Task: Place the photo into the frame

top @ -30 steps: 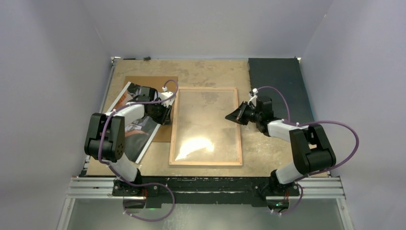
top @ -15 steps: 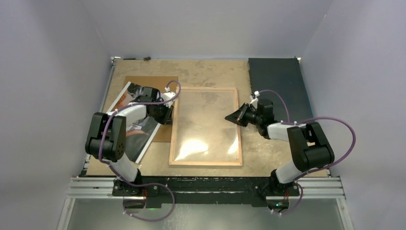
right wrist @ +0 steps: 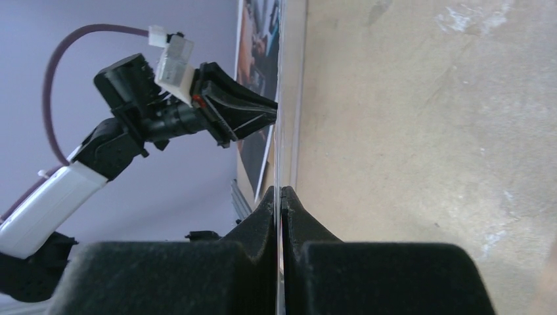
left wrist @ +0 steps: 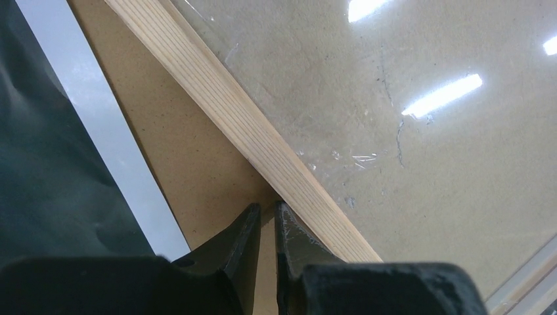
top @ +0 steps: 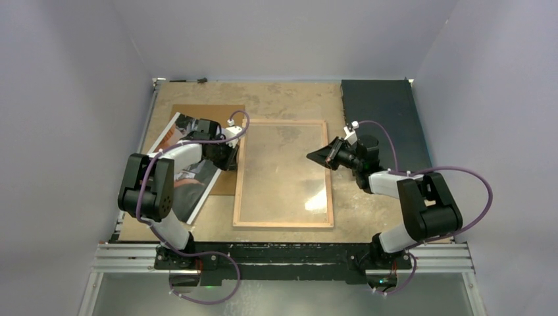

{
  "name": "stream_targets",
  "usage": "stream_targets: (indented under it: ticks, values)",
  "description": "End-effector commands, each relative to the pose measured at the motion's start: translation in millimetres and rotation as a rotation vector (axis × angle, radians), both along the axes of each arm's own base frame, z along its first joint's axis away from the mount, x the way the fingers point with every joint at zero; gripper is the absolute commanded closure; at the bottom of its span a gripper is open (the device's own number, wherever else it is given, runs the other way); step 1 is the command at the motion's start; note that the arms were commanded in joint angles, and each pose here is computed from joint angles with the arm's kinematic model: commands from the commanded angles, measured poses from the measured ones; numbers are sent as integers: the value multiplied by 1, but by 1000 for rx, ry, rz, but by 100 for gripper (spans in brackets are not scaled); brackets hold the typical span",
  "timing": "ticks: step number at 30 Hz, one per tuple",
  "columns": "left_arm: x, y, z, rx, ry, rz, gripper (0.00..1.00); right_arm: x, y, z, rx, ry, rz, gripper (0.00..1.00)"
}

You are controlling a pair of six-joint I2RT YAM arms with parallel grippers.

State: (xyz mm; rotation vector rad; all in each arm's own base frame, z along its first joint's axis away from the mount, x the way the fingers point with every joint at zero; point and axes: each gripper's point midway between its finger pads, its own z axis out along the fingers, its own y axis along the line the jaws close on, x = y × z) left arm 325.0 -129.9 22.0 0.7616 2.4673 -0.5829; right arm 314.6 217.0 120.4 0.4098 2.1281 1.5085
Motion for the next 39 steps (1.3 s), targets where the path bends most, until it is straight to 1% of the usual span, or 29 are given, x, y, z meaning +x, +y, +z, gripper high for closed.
stream_targets:
  ticks: [1,8,16,22,27,34,37,39]
  values:
    - [-25,-5,-24,18,108,-35,88,-8,6,32,52,-83,39,100]
    - [-25,-4,-23,22,105,-35,89,-13,12,34,42,-75,43,100]
    - [-26,-5,-23,17,107,-37,89,-6,18,43,21,-79,25,100]
    - [-26,-6,-21,15,105,-38,89,1,23,36,-52,-95,47,100]
    - [-26,-5,-18,15,98,-39,89,8,12,4,-211,-59,23,100]
    - [-26,-5,-17,17,93,-42,90,10,4,-18,-294,-32,14,100]
    - [-26,-4,-16,20,90,-43,90,17,1,-18,-330,-46,2,94]
    - [-26,-4,-16,22,88,-44,90,22,-1,-17,-362,-61,2,86]
